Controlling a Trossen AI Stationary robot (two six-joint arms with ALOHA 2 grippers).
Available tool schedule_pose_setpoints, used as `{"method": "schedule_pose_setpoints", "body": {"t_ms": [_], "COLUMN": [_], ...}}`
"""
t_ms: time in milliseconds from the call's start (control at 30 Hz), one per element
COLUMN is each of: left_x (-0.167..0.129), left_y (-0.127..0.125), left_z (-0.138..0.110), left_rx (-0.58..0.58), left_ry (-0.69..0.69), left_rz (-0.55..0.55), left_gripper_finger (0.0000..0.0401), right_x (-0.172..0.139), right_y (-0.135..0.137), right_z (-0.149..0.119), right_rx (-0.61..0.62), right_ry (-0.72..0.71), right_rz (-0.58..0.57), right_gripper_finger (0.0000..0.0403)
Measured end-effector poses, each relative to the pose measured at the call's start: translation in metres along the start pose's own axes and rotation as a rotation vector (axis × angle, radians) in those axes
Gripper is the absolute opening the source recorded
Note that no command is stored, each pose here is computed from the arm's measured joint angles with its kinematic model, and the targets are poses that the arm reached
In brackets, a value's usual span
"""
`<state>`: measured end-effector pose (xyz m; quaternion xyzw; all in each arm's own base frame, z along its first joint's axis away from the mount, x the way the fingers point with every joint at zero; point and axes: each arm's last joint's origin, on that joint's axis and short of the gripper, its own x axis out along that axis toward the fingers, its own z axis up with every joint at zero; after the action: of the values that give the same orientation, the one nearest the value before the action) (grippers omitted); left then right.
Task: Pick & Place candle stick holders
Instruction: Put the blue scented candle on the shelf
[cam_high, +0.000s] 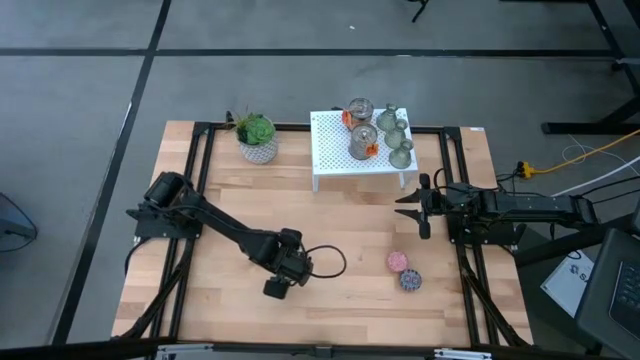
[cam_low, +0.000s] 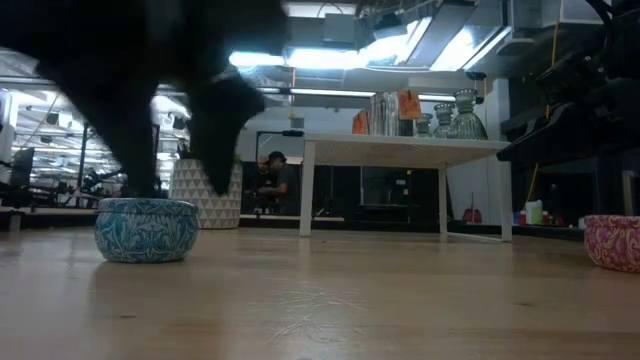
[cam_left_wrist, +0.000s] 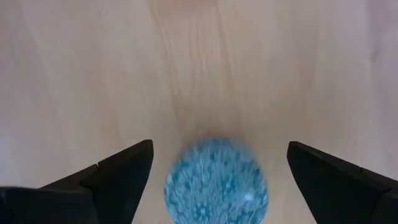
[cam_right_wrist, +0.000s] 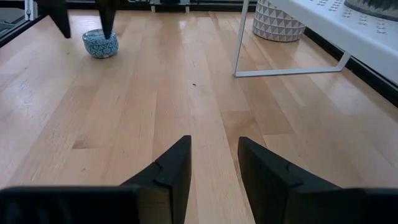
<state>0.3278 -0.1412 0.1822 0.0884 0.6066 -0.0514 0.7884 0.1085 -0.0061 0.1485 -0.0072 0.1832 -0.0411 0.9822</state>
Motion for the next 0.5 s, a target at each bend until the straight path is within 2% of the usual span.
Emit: {"method": "schedule_pose_setpoints", "body": {"t_ms": [200, 500], "left_x": [0.031, 0.042], "left_y": [-0.004, -0.003], "left_z": [-0.032, -0.042], "left_rx": [0.03, -0.009], "left_ry": [0.071, 0.046], "left_rz": [-0.035, -0.039], "left_gripper_finger": [0.0368, 0.0368], "right_x": [0.0, 0.0], "right_y": [0.0, 0.0], "right_z": [0.0, 0.0], "right_rx": [0.0, 0.0], "right_ry": [0.0, -0.001], "right_rz": [0.0, 0.0], "right_gripper_finger": [0.0135, 0.0135]}}
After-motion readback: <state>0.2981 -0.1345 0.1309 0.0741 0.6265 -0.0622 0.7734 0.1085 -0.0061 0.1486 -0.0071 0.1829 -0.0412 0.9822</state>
